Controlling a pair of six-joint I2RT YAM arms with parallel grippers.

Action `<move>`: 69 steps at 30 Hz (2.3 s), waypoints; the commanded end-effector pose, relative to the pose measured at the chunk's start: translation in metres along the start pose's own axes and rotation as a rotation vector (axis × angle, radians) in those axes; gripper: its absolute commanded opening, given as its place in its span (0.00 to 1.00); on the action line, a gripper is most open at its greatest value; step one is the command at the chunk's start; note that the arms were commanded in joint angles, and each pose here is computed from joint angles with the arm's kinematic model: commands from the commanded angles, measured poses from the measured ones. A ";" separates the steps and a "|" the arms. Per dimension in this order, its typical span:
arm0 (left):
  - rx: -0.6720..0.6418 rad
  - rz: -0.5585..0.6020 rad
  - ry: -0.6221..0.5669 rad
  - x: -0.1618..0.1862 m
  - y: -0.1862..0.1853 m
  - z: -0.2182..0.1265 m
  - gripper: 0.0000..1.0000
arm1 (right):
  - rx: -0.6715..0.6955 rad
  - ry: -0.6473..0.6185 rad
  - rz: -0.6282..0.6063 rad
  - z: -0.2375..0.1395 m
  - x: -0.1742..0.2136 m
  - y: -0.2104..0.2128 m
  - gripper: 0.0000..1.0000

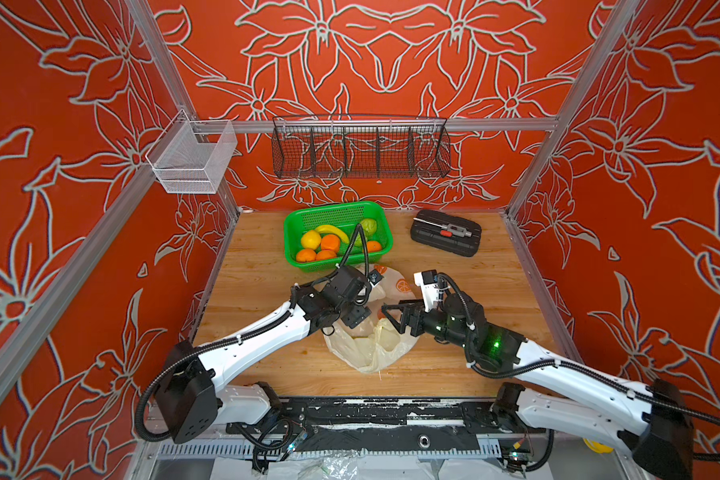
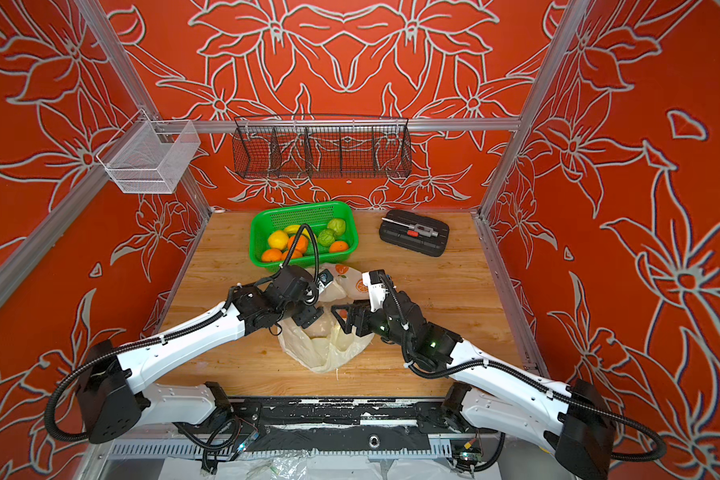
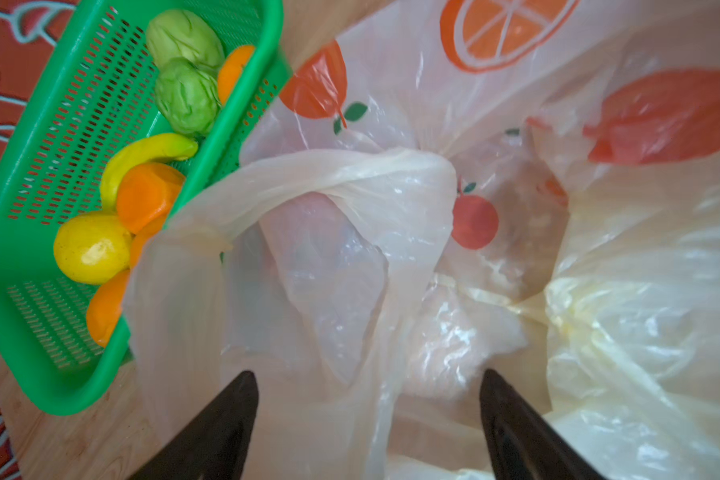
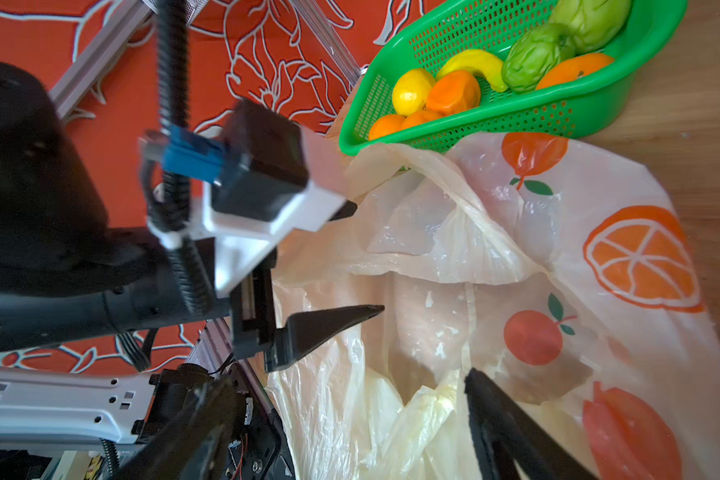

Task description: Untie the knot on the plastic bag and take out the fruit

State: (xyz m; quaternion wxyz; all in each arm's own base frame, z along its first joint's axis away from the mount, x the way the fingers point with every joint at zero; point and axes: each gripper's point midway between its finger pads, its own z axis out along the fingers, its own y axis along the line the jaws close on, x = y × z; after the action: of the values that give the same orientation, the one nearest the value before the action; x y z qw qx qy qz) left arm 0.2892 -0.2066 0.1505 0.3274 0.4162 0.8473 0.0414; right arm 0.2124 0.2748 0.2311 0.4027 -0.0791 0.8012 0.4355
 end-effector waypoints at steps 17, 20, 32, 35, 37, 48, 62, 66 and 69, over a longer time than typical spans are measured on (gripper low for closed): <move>-0.075 -0.198 -0.053 -0.020 0.013 0.002 0.00 | -0.023 -0.003 -0.003 -0.001 0.000 0.005 0.87; -0.043 -0.281 -0.077 -0.028 0.016 -0.007 0.00 | -0.046 0.013 0.013 0.006 0.003 0.010 0.86; -0.010 -0.491 -0.048 -0.038 0.030 -0.021 0.00 | 0.007 0.039 0.112 0.052 0.035 -0.001 0.85; 0.028 -0.514 -0.069 -0.039 0.025 -0.027 0.00 | 0.040 0.013 0.187 0.066 0.041 -0.015 0.85; 0.060 -0.531 -0.085 -0.039 0.020 -0.030 0.00 | 0.060 -0.006 0.215 0.076 0.042 -0.022 0.85; 0.176 -0.673 -0.108 -0.017 -0.003 -0.045 0.08 | 0.183 -0.136 0.293 0.119 0.035 -0.056 0.95; 0.277 -0.817 -0.213 -0.004 -0.016 -0.067 0.44 | 0.130 -0.214 0.317 0.160 0.038 -0.078 0.97; 0.193 -0.899 -0.340 -0.004 0.012 -0.101 0.62 | 0.131 -0.207 0.338 0.163 0.042 -0.087 0.96; 0.086 -0.981 -0.431 0.003 0.041 -0.117 0.63 | 0.132 -0.198 0.344 0.164 0.042 -0.090 0.96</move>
State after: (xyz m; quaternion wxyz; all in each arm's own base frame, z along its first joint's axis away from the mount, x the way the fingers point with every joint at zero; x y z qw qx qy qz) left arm 0.2372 -0.1803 0.2429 0.4181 0.0455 0.8690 -0.2609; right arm 0.3183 0.3518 0.0898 0.4065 0.1175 0.7984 0.4283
